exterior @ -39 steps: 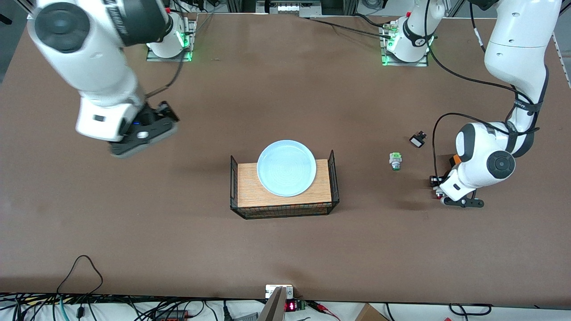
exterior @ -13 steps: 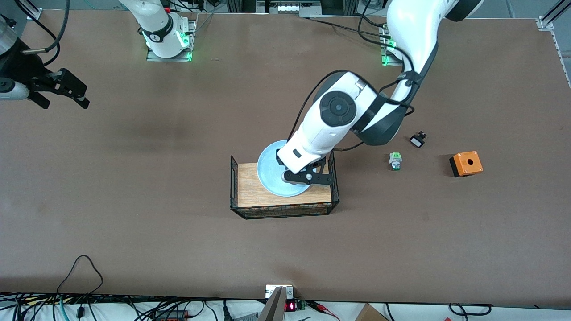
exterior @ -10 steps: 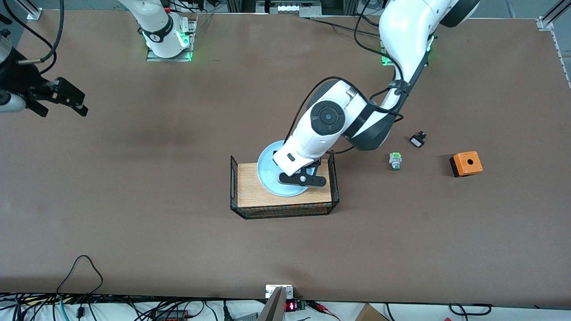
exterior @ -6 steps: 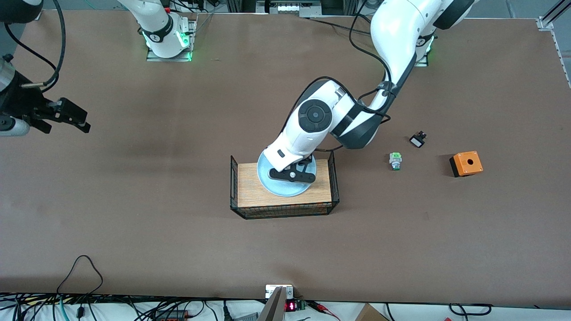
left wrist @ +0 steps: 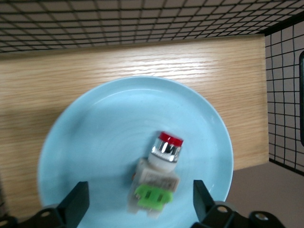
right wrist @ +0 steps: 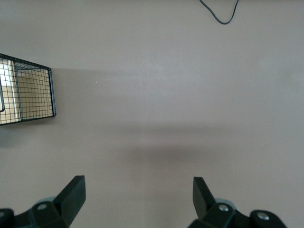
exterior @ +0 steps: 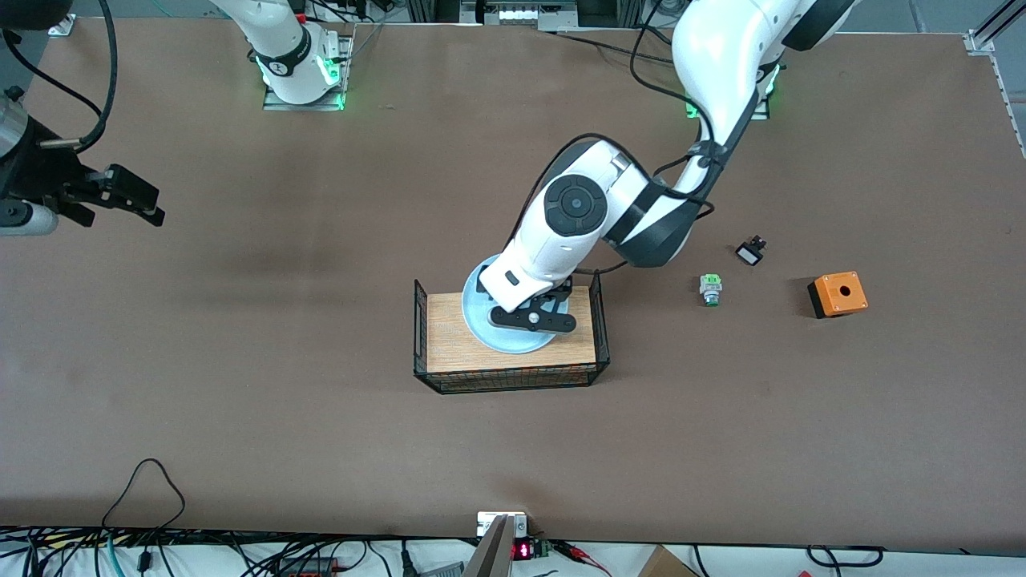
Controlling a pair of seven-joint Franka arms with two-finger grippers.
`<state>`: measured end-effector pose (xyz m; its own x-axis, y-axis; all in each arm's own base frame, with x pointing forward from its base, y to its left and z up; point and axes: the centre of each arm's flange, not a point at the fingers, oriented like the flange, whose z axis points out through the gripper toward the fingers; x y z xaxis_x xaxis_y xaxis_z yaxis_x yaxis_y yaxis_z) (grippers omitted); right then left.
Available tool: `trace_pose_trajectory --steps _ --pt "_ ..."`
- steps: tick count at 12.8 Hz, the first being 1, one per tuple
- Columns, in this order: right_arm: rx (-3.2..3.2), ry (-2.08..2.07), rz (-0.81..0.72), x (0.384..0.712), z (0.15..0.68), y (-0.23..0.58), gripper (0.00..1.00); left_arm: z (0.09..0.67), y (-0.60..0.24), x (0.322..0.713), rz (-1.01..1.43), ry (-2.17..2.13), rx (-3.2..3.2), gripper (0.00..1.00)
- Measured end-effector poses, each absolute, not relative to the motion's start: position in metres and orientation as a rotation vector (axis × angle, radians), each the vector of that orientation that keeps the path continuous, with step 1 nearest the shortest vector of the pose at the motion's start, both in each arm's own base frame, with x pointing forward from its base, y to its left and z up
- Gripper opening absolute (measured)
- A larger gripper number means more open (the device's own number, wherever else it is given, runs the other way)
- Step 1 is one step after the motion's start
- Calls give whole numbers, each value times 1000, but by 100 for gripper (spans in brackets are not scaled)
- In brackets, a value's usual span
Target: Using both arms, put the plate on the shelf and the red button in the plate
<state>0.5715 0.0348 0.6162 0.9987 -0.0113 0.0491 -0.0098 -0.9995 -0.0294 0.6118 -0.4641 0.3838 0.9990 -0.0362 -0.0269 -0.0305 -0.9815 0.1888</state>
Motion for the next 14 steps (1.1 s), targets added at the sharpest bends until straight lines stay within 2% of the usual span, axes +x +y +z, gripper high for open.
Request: trace_pose_trajectory --steps 3,6,11,14 --pt "-3110 23 -93 549 617 34 100 465 -404 614 -130 16 3020 100" --pt "-3110 21 -92 546 616 35 100 538 -312 609 -266 25 3083 100" --pt "-3108 20 -121 539 627 35 100 570 -191 614 -302 -263 3095 100" --pt "-3106 20 -139 534 636 35 100 576 -126 601 -171 -327 3111 100"
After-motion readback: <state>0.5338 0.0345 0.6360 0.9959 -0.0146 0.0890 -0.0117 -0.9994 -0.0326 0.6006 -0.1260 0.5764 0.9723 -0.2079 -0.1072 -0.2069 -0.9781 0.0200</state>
